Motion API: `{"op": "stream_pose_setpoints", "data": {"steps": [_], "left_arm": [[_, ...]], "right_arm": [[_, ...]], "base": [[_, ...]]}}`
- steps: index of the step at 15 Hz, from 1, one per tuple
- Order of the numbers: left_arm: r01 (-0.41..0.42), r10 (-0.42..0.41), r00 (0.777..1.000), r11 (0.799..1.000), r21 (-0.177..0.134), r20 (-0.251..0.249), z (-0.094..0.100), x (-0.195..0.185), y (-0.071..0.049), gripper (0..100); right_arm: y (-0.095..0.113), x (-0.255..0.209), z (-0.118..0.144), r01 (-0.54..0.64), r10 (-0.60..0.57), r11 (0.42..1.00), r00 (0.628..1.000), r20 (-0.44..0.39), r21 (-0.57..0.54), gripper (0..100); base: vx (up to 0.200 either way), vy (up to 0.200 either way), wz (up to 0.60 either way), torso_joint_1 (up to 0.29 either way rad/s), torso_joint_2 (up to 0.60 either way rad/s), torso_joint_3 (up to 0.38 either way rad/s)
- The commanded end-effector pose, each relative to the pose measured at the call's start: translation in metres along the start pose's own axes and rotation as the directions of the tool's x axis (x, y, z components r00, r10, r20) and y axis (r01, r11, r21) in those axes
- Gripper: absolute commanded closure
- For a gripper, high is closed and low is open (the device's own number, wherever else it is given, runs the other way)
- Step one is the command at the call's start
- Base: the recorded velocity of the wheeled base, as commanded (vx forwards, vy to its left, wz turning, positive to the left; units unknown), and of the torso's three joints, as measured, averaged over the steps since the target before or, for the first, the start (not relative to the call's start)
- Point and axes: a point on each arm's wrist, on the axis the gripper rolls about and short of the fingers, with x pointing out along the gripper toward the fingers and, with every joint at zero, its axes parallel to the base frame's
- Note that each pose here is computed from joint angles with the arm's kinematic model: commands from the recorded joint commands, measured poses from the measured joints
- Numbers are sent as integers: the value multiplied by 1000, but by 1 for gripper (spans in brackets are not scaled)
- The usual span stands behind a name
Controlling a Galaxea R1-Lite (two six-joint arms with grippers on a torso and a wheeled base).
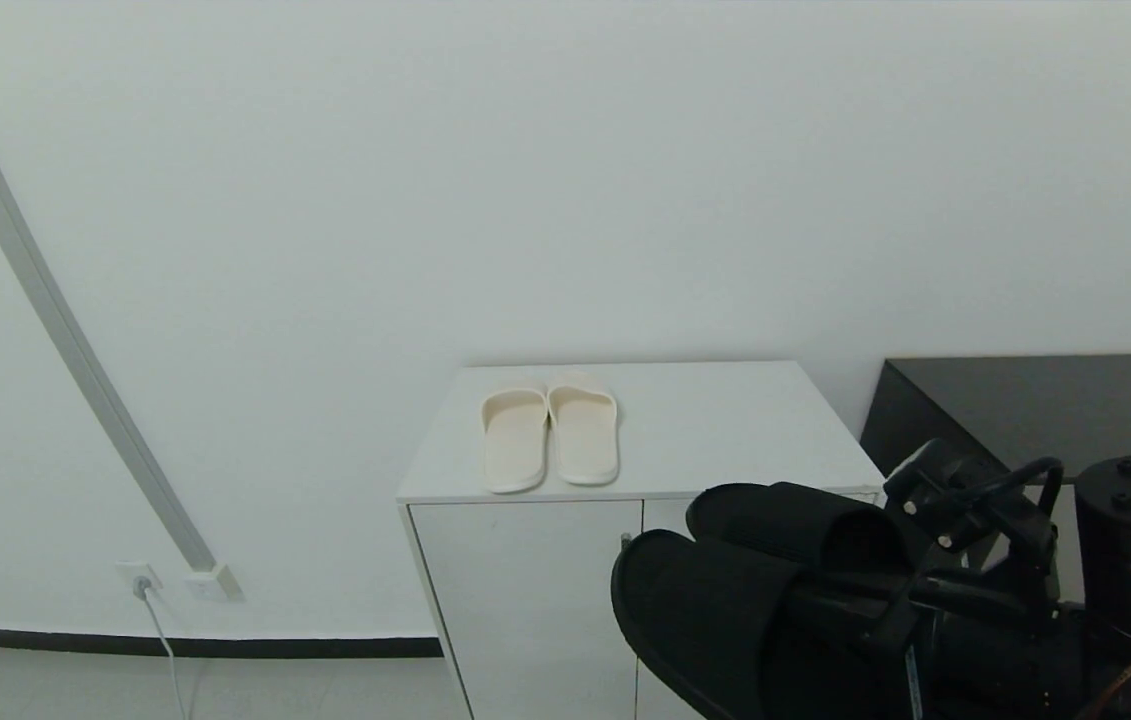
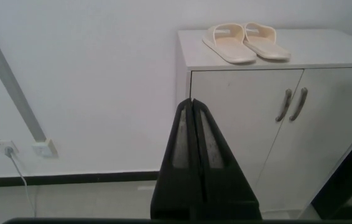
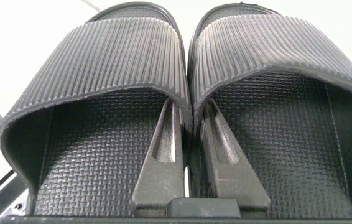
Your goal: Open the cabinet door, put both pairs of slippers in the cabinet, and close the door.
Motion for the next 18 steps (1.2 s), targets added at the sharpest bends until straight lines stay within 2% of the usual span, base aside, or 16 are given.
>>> {"op": "stream_pose_setpoints", "data": {"steps": [1,3,4,10,18], "left_arm": [[1,-1,1000,1000,1,0,0,0,0,100],[1,-1,1000,1000,1,0,0,0,0,100],[1,-1,1000,1000,0,-2,0,0,0,0],[1,-1,1000,1000,-2,0,0,0,0,0],[1,-1,1000,1000,-2,0,0,0,0,0]], "right_arm": [[0,0,-2,0,0,1000,1000,-8,-2,100],[0,-1,-3,-1,1,1000,1000,-10,-4,100],[0,-2,-3,-1,1,1000,1000,-8,-4,100],[1,-1,-5,-5,5,1000,1000,-16,-19,100],[1,-1,-6,-10,9,1000,1000,-20,-30,100]], "base": [[0,0,0,-144,344,188],[0,0,0,-159,356,186],[0,0,0,-163,369,207],[0,0,0,-177,406,224],[0,0,0,-221,541,317]]}}
